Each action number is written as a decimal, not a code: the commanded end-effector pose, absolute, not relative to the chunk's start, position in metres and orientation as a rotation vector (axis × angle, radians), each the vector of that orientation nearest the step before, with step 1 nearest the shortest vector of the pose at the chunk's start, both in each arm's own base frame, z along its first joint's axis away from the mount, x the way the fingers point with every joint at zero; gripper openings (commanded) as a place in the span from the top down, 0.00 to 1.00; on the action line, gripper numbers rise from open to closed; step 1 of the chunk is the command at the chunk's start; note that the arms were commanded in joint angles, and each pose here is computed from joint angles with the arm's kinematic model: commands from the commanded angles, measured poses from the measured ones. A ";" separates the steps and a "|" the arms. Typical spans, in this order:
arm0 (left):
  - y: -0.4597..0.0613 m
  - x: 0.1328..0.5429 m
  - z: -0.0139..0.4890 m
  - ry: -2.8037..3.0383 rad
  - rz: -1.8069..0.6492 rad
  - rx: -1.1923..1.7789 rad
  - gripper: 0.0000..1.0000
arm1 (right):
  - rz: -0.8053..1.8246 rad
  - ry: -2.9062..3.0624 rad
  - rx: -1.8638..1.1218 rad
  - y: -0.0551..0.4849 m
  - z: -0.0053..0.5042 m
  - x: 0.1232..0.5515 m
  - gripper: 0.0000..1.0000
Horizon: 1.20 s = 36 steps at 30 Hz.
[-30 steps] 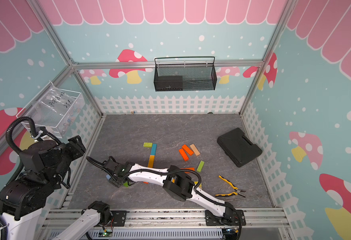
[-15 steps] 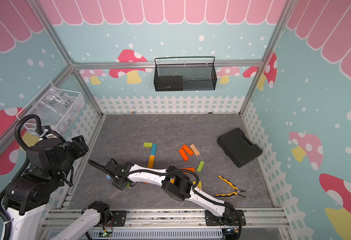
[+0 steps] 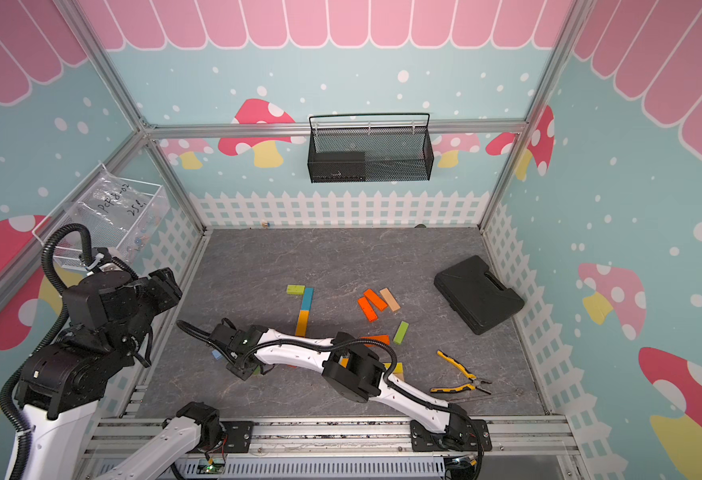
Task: Assemble a giraffe with building blocks
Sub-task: Pick up the building block from the center of the board, then assemble the building block at the center of the board.
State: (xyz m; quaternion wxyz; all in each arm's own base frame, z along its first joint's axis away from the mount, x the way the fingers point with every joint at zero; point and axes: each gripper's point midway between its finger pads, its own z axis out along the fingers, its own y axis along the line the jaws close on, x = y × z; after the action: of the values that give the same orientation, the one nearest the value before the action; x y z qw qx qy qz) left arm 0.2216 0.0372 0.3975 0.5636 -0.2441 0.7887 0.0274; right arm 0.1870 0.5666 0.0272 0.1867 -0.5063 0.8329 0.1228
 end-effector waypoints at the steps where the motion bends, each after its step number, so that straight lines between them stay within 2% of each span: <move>1: 0.036 0.219 0.400 1.834 0.042 -0.575 0.35 | 0.335 2.336 -1.375 0.556 0.063 0.189 0.80; 7: 0.035 0.216 0.404 1.808 0.020 -0.562 0.35 | 0.404 2.298 -1.234 0.538 0.120 0.189 0.81; 18: 0.022 0.220 0.402 1.798 -0.072 -0.523 0.35 | 0.397 2.347 -0.989 0.487 0.161 0.183 0.81; 24: 0.015 0.224 0.399 1.818 -0.106 -0.506 0.35 | 0.471 2.410 -0.860 0.474 0.154 0.166 0.81; 28: 0.012 0.225 0.396 1.831 -0.123 -0.493 0.35 | 0.427 2.479 -0.820 0.459 0.127 0.152 0.80; 29: 0.010 0.226 0.396 1.834 -0.129 -0.489 0.35 | 0.447 2.475 -0.796 0.454 0.135 0.148 0.80; 36: -0.013 0.241 0.366 1.950 -0.206 -0.426 0.30 | 0.375 2.543 -0.705 0.389 0.103 0.129 0.80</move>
State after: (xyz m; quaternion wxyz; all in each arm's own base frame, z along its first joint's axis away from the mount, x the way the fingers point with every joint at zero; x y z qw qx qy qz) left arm 0.2325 0.0025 0.3816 0.5620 -0.1959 0.8012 -0.0617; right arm 0.1276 0.4003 0.0933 0.2166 -0.3013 0.9206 0.1214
